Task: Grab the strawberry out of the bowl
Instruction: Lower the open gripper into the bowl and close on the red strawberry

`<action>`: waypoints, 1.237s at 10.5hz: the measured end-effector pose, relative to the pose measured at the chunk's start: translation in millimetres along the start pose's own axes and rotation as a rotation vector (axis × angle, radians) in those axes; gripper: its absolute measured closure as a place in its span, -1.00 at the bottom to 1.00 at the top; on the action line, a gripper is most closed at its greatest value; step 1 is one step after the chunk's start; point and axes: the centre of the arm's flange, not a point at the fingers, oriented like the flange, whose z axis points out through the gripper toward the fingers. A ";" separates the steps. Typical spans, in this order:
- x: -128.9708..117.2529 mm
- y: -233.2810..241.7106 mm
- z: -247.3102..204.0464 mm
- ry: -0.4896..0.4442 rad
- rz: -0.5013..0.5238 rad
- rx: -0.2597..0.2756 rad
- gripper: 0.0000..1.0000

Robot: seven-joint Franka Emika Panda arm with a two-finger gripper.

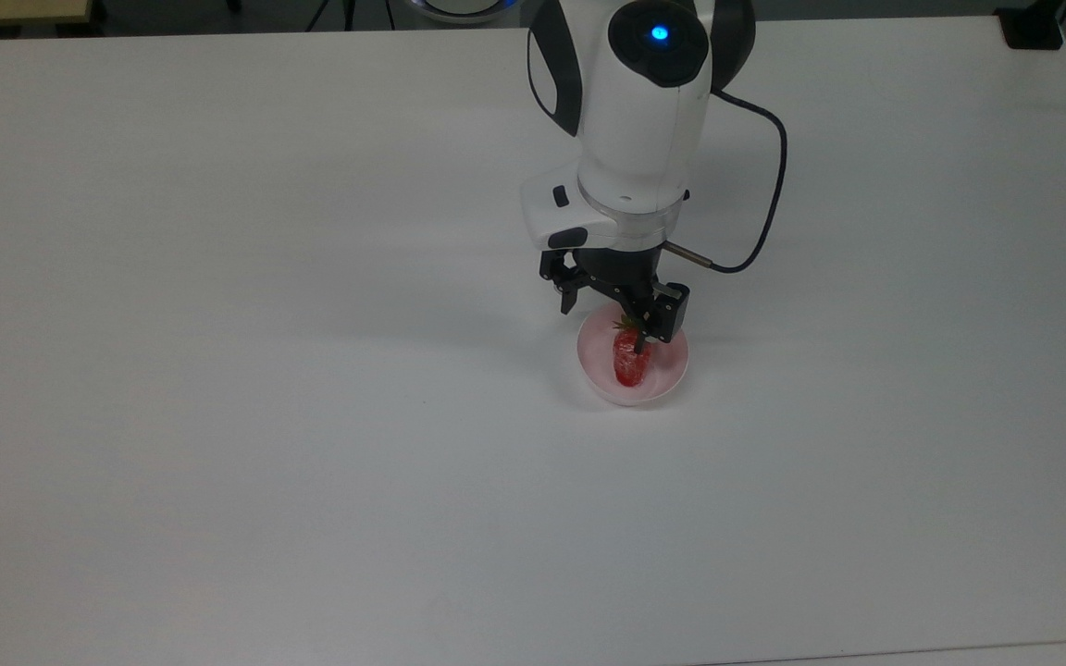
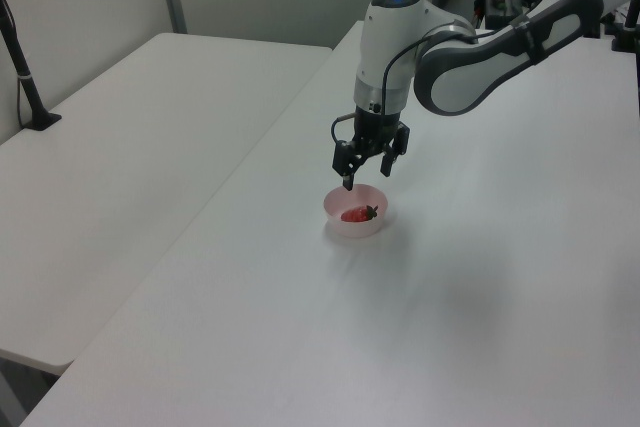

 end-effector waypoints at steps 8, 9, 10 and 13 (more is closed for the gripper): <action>-20.7 -21.4 35.7 0.022 0.005 0.010 -0.72; -20.9 -21.2 38.4 0.029 0.001 0.002 -0.72; -21.4 -21.1 40.8 0.031 0.000 -0.003 -0.69; -22.3 -20.8 45.7 0.033 -0.007 -0.012 -0.43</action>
